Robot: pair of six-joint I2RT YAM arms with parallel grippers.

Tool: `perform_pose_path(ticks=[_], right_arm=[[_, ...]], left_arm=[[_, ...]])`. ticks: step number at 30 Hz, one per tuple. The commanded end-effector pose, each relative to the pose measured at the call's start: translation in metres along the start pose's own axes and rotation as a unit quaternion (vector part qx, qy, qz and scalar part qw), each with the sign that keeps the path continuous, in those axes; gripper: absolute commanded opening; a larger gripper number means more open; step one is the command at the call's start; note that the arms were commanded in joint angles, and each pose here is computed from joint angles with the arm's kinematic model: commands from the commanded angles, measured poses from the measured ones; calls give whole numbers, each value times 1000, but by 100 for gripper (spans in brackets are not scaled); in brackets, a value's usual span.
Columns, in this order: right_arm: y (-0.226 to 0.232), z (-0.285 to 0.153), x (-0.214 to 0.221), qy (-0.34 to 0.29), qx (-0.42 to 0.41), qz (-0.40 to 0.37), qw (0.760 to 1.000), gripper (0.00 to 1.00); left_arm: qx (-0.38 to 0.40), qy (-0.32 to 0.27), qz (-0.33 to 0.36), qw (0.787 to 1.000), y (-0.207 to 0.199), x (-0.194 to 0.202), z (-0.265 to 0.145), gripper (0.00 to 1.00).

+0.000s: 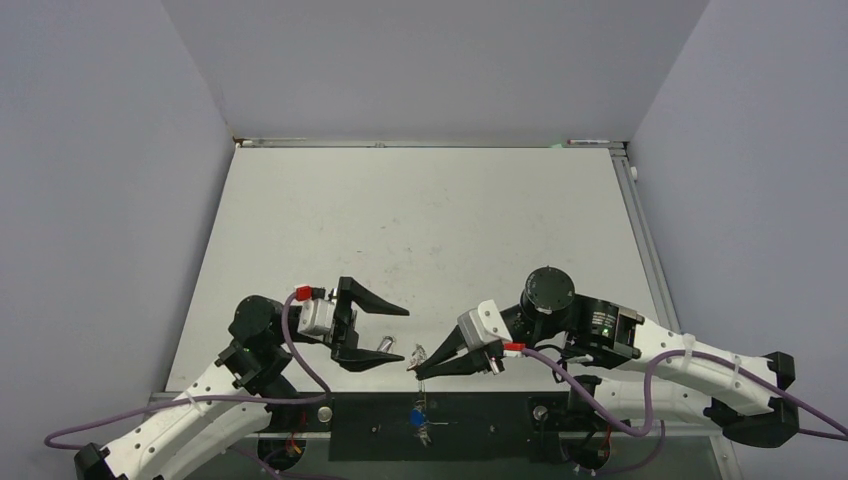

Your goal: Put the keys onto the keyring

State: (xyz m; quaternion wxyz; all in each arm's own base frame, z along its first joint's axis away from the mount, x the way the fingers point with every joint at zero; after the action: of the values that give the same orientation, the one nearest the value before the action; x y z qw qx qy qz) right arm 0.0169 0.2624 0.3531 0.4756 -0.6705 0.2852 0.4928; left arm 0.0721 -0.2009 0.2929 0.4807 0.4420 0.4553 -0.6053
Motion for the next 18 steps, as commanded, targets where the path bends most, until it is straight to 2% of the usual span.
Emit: perform_pose_path(ticks=[1,2,6,9,12,18], right_arm=[[-9,2,-30,-51,-14,-48,997,5],[-9,2,-30,-52,-20,-48,997,5],[-8,5,-30,-55,-37,-45,997,5],[-9,7,-30,-54,-44,-43,997,5],[-10,8,-31,-52,-49,-43,997,5],[-11,9,-31,-53,-54,-44,996,5]], left_arm=[[31,-26,51,998,-7,-12,1,67],[38,-23,52,998,-8,-11,1,69],[87,-13,35,996,-20,-7,1,89],[116,-1,22,993,-26,-4,2,91],[117,12,15,993,-25,0,4,81],[125,22,5,992,-25,3,6,52]])
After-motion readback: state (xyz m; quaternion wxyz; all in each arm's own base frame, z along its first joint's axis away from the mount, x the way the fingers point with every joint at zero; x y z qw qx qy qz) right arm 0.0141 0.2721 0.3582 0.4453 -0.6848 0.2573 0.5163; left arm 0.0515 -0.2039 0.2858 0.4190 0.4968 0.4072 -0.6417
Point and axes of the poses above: each gripper's point midway between its finger pads, its own z axis out along the fingers, its own y axis along the line the jaws close on, x = y × z, the point moved 6 cm from there along -z, back along the fingers, and after that the axes turned 10 degrees about -z, right-handed, at the moved point
